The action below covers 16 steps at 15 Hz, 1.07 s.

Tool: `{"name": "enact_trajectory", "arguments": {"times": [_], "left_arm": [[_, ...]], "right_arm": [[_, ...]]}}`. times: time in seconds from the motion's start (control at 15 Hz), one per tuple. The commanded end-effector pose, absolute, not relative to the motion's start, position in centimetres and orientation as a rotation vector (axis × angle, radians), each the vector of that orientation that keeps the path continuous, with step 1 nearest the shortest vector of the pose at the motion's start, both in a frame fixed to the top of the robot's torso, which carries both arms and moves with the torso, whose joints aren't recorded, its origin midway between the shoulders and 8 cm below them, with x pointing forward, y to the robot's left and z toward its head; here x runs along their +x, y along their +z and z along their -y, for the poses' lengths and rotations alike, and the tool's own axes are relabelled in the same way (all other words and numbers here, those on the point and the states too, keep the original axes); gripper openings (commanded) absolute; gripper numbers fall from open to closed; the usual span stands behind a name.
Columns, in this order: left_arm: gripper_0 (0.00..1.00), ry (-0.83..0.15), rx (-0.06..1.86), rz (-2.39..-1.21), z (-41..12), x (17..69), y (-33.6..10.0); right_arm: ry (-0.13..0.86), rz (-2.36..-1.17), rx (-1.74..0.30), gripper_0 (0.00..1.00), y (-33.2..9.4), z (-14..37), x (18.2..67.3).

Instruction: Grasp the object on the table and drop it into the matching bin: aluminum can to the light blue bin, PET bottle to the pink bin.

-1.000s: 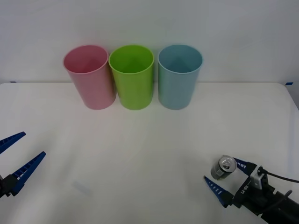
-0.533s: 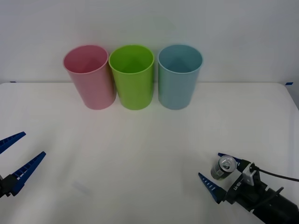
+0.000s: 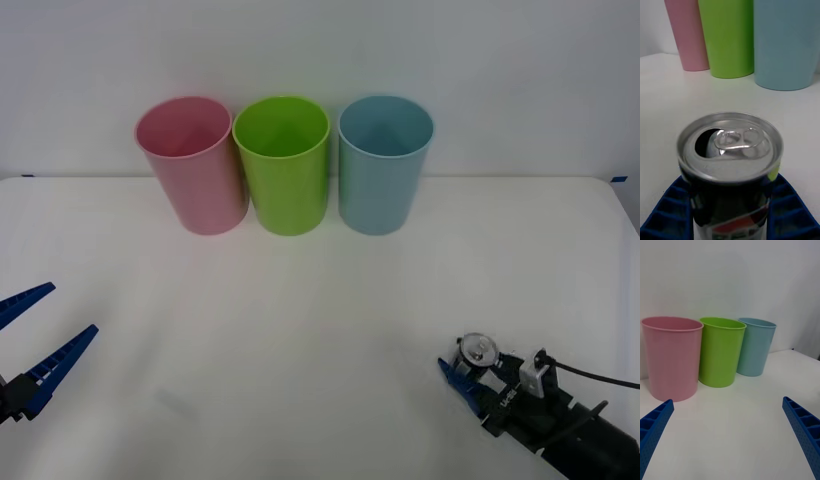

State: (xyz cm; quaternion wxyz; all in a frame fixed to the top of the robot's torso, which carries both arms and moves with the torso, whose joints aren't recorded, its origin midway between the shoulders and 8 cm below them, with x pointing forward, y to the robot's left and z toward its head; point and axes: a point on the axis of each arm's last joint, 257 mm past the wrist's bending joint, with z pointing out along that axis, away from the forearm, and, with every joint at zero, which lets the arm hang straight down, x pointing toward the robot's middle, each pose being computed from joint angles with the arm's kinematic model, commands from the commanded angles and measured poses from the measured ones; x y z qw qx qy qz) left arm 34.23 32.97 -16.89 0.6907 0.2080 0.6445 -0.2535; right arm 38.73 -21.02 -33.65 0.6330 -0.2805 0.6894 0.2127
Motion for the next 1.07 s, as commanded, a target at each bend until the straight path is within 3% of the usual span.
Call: {"name": "enact_trajectory", "arguments": {"times": [0.07, 0.47, 1.07], "left_arm": [[1.00, -0.567, 0.465, -1.441, -33.0, 34.2, -16.9], [1.00, -0.567, 0.465, -1.441, -33.0, 34.2, -16.9], [1.00, -0.567, 0.465, -1.441, -33.0, 34.2, -16.9]], "right_arm": [[0.489, -1.574, -0.637, 0.00, -33.5, 21.0, 38.7], [0.507, -1.537, -0.631, 0.00, -32.0, 21.0, 38.8], [0.522, -1.442, -0.603, 0.00, -25.5, 21.5, 38.8]]}}
